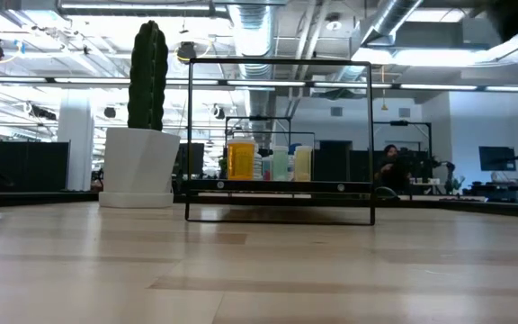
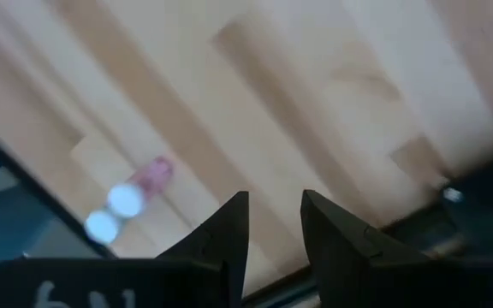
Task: Pick and place medicine bottles onto shelf by color
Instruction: Put the pink pill bottle on the shelf
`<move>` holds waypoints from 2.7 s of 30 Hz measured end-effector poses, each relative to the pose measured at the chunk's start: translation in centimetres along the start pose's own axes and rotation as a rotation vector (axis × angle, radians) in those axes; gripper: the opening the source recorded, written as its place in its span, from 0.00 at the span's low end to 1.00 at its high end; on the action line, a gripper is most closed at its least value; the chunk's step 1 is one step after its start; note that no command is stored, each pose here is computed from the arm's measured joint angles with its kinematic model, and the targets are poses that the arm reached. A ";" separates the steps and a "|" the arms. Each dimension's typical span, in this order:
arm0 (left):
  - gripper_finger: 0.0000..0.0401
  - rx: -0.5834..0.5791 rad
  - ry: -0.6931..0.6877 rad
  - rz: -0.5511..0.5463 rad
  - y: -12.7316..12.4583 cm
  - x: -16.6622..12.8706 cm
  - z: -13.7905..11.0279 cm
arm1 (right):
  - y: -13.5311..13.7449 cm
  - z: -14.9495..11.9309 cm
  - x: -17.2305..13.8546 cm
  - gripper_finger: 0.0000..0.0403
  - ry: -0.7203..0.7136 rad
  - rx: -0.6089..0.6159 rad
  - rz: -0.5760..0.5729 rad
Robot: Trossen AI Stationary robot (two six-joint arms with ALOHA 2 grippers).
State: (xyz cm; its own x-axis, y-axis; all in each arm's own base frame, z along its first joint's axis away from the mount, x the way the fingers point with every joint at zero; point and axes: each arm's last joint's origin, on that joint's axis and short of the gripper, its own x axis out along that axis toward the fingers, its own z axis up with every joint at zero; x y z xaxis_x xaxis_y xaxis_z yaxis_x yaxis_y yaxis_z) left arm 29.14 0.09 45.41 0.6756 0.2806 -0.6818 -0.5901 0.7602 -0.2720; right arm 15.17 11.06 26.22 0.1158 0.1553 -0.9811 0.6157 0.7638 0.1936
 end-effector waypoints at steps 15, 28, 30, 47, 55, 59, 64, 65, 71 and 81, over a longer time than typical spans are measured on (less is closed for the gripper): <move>0.53 -0.045 -0.009 -0.072 -4.7 -2.5 -4.4 | 3.9 -1.5 2.1 0.42 -0.071 0.147 0.139; 0.53 0.120 0.075 -0.055 -5.2 -3.6 -6.7 | 7.5 -1.3 5.5 0.50 -0.013 0.388 0.180; 0.53 0.129 0.081 -0.053 -5.3 -3.7 -6.9 | 7.9 -1.3 5.4 0.53 -0.010 0.387 0.186; 0.53 0.150 0.040 -0.034 -5.9 -4.5 -7.9 | 8.6 -3.5 5.0 0.62 0.083 0.561 0.175; 0.53 0.147 0.033 -0.032 -5.9 -4.5 -7.9 | 9.0 -4.5 7.2 0.62 0.099 0.594 0.068; 0.53 0.146 0.032 -0.034 -5.9 -4.5 -7.9 | 9.1 -4.4 7.8 0.62 0.100 0.595 0.050; 0.53 0.144 0.031 -0.037 -5.9 -4.5 -7.8 | 9.0 -4.4 8.1 0.62 0.091 0.590 0.023; 0.53 0.142 0.031 -0.037 -5.9 -4.5 -7.8 | 9.0 -4.4 8.2 0.62 0.090 0.590 0.018; 0.53 0.127 0.032 -0.037 -5.9 -4.5 -7.8 | 9.3 -4.4 9.6 0.62 0.081 0.588 -0.015; 0.53 0.125 0.032 -0.037 -5.9 -4.5 -7.8 | 9.3 -4.1 10.3 0.59 0.064 0.581 -0.048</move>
State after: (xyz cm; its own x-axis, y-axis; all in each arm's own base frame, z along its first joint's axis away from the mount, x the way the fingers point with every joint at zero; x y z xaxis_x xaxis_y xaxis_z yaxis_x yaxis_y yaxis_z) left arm 26.14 -10.29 44.76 0.6802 0.2342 -0.6946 -0.5042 0.8373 -0.2114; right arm 18.86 22.34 17.91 0.0414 0.1800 -0.9828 0.9476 0.3047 0.0957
